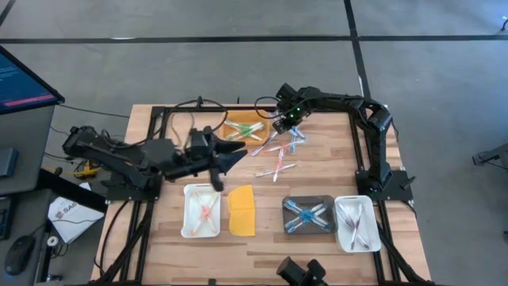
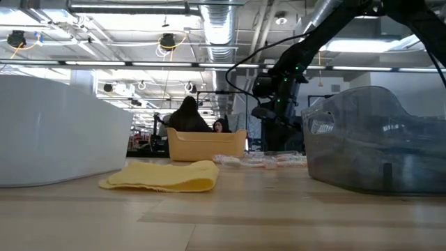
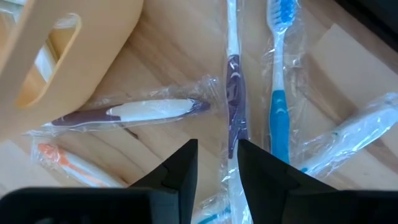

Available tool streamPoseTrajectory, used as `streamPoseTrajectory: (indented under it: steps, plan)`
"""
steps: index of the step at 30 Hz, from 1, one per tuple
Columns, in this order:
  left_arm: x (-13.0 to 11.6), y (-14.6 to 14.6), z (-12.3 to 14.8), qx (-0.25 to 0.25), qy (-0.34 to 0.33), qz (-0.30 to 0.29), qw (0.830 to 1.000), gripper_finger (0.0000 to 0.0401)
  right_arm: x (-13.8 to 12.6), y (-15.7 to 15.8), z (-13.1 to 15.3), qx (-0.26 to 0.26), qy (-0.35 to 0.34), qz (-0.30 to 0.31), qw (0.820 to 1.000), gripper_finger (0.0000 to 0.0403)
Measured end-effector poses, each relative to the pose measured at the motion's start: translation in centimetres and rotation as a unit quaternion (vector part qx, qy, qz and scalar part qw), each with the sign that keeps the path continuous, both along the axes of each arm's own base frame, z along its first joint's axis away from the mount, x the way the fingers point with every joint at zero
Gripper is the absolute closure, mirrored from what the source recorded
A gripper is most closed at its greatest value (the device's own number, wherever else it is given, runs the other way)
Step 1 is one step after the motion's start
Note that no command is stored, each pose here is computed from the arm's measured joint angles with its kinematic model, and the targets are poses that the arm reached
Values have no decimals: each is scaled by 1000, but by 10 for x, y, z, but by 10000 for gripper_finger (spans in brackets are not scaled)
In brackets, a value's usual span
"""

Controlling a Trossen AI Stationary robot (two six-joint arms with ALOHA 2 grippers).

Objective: Pick & Place Toothbrushes
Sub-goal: Put the purple toothbrush into the right white bin

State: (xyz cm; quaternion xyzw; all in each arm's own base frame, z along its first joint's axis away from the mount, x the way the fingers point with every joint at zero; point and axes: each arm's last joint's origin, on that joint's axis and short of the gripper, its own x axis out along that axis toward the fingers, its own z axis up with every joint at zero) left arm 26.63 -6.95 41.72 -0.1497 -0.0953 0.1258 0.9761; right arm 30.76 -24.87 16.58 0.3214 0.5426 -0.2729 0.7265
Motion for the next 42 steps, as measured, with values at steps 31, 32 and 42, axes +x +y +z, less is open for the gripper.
streamPoseTrajectory:
  steps: [31,32,42]
  plan:
    - [-74,54,3,8,209,-81,975,306,3,8,-25,40,47,7,998,279]
    - [-74,57,-1,7,230,-71,971,306,3,8,-25,41,47,7,998,279]
    - [-26,79,-52,-11,395,20,919,306,3,9,-25,42,48,7,998,281]
